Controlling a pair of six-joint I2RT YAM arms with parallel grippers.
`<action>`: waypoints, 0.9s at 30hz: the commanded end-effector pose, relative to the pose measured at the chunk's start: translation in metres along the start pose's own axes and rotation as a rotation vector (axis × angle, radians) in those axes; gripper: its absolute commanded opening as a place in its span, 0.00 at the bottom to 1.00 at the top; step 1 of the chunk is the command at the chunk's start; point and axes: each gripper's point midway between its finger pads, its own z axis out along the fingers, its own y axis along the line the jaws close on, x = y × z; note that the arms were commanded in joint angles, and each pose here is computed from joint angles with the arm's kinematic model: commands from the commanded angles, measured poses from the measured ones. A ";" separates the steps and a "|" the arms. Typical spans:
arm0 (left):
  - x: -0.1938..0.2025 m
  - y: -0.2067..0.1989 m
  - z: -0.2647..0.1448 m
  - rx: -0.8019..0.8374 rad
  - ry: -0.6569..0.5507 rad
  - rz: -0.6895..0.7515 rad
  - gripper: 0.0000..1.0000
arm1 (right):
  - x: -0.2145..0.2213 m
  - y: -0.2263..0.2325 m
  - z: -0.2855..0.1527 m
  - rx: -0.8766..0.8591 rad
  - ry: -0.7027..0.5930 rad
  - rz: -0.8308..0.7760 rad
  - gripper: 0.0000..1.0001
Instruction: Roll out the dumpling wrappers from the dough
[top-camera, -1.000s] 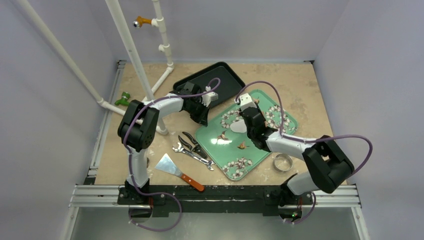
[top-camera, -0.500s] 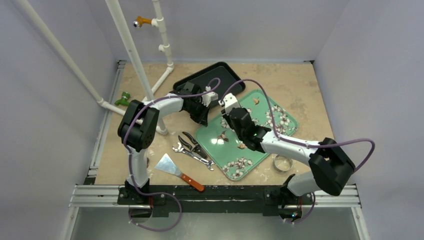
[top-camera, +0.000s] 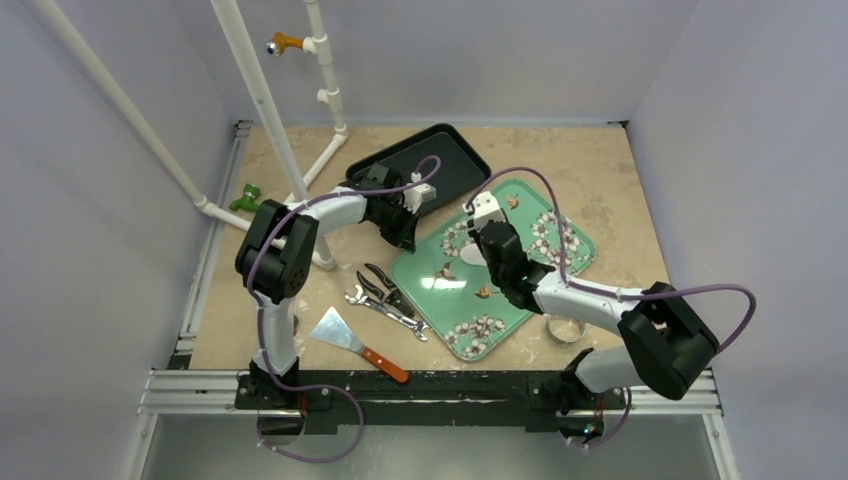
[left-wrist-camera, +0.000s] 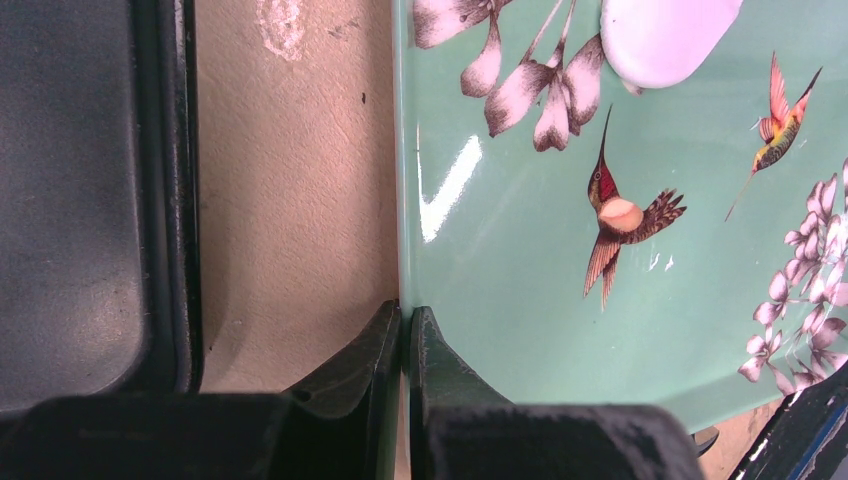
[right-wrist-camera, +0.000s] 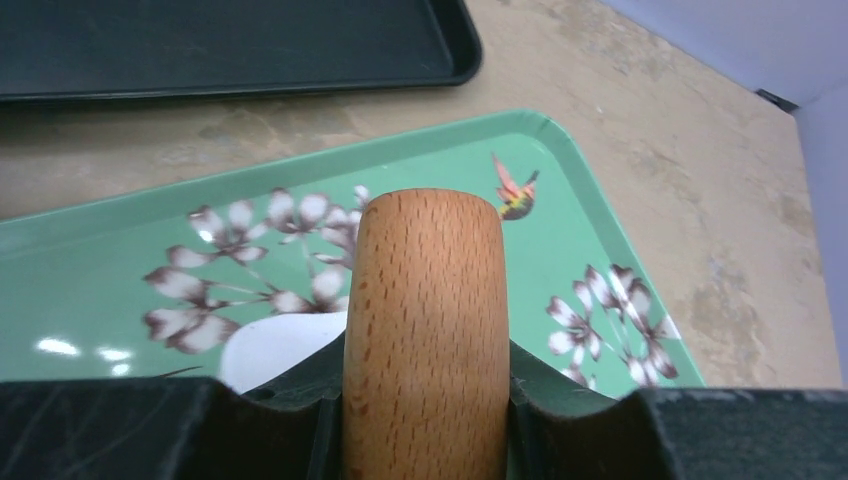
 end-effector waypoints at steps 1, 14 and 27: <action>-0.004 0.010 -0.004 -0.019 -0.015 0.008 0.00 | 0.065 -0.033 -0.005 0.104 0.182 -0.086 0.00; -0.003 0.010 -0.004 -0.019 -0.014 0.010 0.00 | -0.020 -0.056 -0.018 0.063 0.029 -0.029 0.00; -0.004 0.010 -0.004 -0.018 -0.016 0.010 0.00 | -0.032 0.058 -0.001 -0.220 -0.035 -0.086 0.00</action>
